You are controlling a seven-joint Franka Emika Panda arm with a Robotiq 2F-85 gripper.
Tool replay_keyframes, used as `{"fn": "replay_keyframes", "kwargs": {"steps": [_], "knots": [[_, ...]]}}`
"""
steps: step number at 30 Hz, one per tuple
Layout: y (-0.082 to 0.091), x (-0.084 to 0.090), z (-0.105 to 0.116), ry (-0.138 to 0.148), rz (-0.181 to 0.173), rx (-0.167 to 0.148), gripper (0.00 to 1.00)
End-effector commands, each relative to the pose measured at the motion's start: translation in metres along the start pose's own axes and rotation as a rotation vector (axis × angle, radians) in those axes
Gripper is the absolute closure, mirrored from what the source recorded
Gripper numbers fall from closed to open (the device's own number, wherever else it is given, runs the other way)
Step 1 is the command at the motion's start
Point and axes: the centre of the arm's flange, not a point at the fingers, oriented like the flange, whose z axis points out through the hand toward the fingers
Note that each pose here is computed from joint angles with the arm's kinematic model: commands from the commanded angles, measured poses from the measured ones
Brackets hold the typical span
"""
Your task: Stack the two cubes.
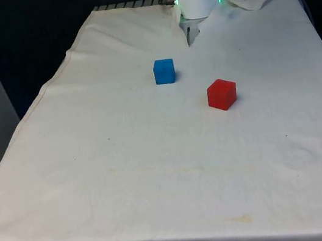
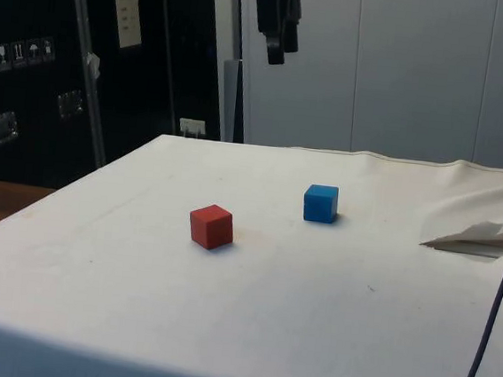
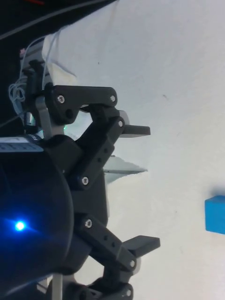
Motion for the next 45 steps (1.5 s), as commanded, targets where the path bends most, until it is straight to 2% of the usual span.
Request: {"fn": "replay_keyframes", "kwargs": {"steps": [1,2,9,10,11,18,19,21,27,28,29,37,38,39,45], "knots": [[0.000,-0.002,0.001,-0.001,-0.002,-0.003,0.00],[0.001,-0.005,0.002,0.006,0.001,-0.016,0.00],[0.002,-0.023,0.010,0.005,-0.004,-0.037,0.00],[0.001,-0.020,0.010,-0.010,-0.007,-0.026,0.00],[0.002,-0.025,0.011,0.009,-0.004,-0.038,0.00],[0.003,-0.034,0.024,0.041,0.009,-0.045,0.00],[0.002,-0.034,0.024,0.026,0.002,-0.036,0.00],[0.002,-0.035,0.029,0.054,0.017,-0.045,0.00],[0.001,-0.037,0.039,0.080,0.036,-0.043,0.00],[0.000,-0.036,0.039,0.067,0.030,-0.033,0.00],[0.001,-0.037,0.042,0.090,0.041,-0.042,0.00],[-0.001,-0.041,0.057,0.127,0.068,-0.036,0.00],[-0.002,-0.040,0.057,0.116,0.063,-0.027,0.00],[-0.001,-0.041,0.058,0.132,0.070,-0.035,0.00],[-0.001,-0.045,0.068,0.150,0.081,-0.028,0.00]]}}
